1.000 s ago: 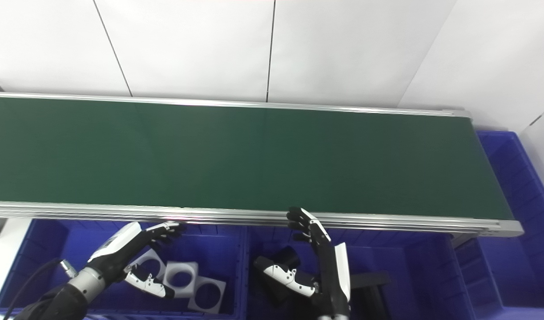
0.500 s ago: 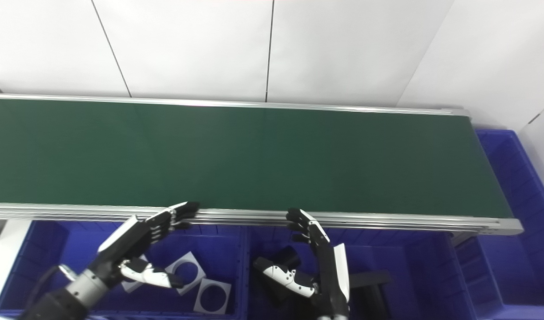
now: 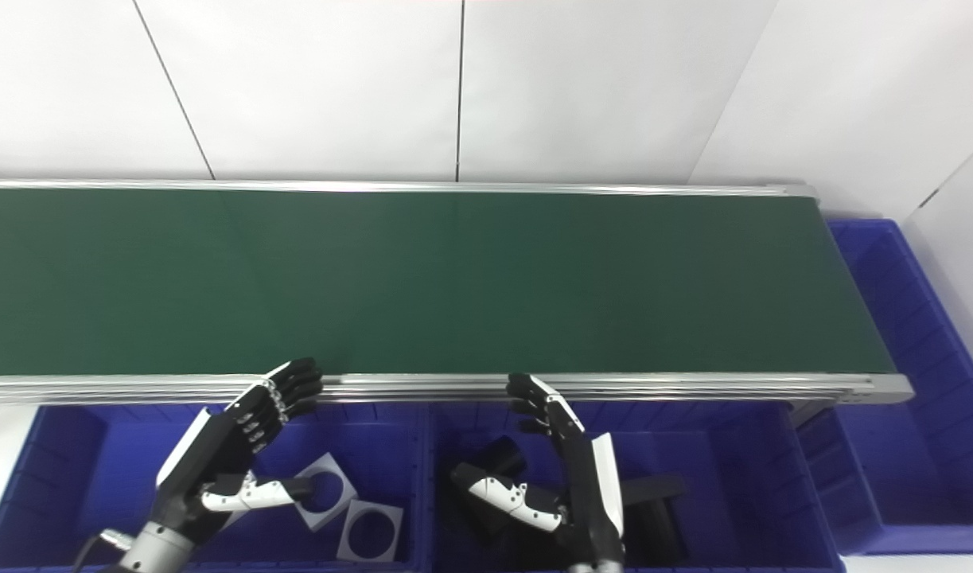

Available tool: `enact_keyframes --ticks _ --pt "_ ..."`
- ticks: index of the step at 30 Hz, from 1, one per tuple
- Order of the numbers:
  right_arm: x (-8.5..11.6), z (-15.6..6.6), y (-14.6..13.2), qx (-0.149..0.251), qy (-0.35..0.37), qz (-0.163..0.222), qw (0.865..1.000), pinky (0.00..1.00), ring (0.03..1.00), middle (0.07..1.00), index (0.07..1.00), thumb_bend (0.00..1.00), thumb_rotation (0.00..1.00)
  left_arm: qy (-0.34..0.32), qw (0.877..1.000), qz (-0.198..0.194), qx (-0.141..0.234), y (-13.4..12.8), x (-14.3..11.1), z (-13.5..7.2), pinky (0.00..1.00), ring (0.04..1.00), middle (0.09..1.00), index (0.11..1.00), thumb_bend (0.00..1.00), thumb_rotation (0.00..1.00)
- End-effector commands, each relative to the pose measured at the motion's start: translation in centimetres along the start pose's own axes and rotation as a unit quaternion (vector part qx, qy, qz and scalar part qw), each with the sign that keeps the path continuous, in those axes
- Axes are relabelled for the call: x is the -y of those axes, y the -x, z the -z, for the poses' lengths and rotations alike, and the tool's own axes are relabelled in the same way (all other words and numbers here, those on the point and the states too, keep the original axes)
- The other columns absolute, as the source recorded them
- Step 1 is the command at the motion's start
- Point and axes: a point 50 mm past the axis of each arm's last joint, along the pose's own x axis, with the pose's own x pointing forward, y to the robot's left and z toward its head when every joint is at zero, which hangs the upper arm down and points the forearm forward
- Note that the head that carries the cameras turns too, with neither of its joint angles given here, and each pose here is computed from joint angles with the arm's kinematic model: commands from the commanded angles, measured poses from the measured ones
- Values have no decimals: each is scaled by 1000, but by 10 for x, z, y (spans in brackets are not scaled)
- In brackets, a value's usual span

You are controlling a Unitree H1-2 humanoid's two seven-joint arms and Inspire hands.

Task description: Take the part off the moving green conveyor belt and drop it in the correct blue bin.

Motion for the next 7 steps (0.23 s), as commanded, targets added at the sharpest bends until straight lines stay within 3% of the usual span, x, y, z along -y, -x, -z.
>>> enact_keyframes --ticks 1,7 --pt "2 -8 -1 15 -6 1 1000 705 759 790 806 789 294 -17 999 -11 31 -5 -4 -8 848 868 872 862 852 221" --pt "4 -7 0 16 -2 -5 1000 710 769 797 811 789 304 -25 999 -20 28 -4 -3 -6 841 865 871 859 857 228"
